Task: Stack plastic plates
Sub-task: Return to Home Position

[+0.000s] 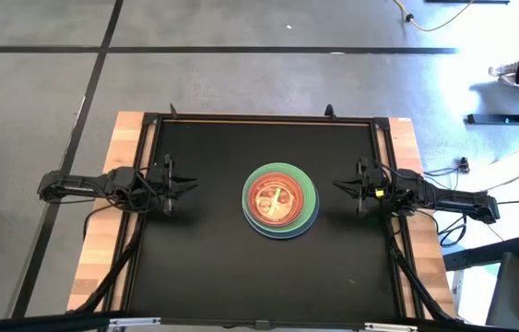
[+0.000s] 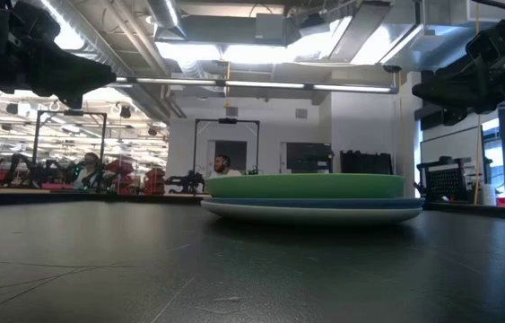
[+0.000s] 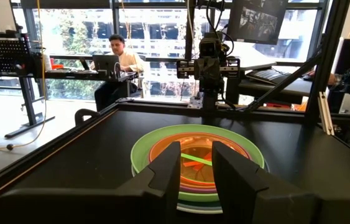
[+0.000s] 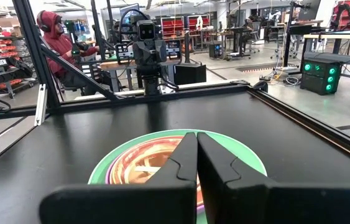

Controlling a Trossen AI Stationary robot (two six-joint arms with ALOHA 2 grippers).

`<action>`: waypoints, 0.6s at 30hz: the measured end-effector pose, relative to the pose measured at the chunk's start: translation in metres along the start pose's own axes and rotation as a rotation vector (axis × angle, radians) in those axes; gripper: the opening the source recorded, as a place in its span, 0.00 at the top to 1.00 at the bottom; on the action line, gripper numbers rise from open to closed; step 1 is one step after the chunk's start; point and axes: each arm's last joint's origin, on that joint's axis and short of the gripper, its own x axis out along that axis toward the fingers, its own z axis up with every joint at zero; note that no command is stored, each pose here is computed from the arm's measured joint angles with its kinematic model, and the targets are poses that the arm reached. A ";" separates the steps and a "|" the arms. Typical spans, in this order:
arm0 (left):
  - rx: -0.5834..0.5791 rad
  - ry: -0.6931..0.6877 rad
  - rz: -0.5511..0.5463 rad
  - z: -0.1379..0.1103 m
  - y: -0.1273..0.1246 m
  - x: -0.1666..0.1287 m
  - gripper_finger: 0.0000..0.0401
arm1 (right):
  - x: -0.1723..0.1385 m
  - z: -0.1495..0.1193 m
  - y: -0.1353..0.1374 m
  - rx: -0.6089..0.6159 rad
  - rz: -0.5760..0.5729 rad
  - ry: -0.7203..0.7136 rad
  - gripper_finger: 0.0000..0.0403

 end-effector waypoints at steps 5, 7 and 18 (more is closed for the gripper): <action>0.000 0.000 0.000 0.000 0.000 0.000 0.79 | 0.000 0.000 0.000 0.000 0.000 0.000 1.00; 0.000 0.000 0.000 0.000 0.000 0.000 0.79 | 0.000 0.000 0.000 0.000 0.000 0.000 1.00; 0.000 0.000 0.000 0.000 0.000 0.000 0.79 | 0.000 0.000 0.000 0.000 0.000 0.000 1.00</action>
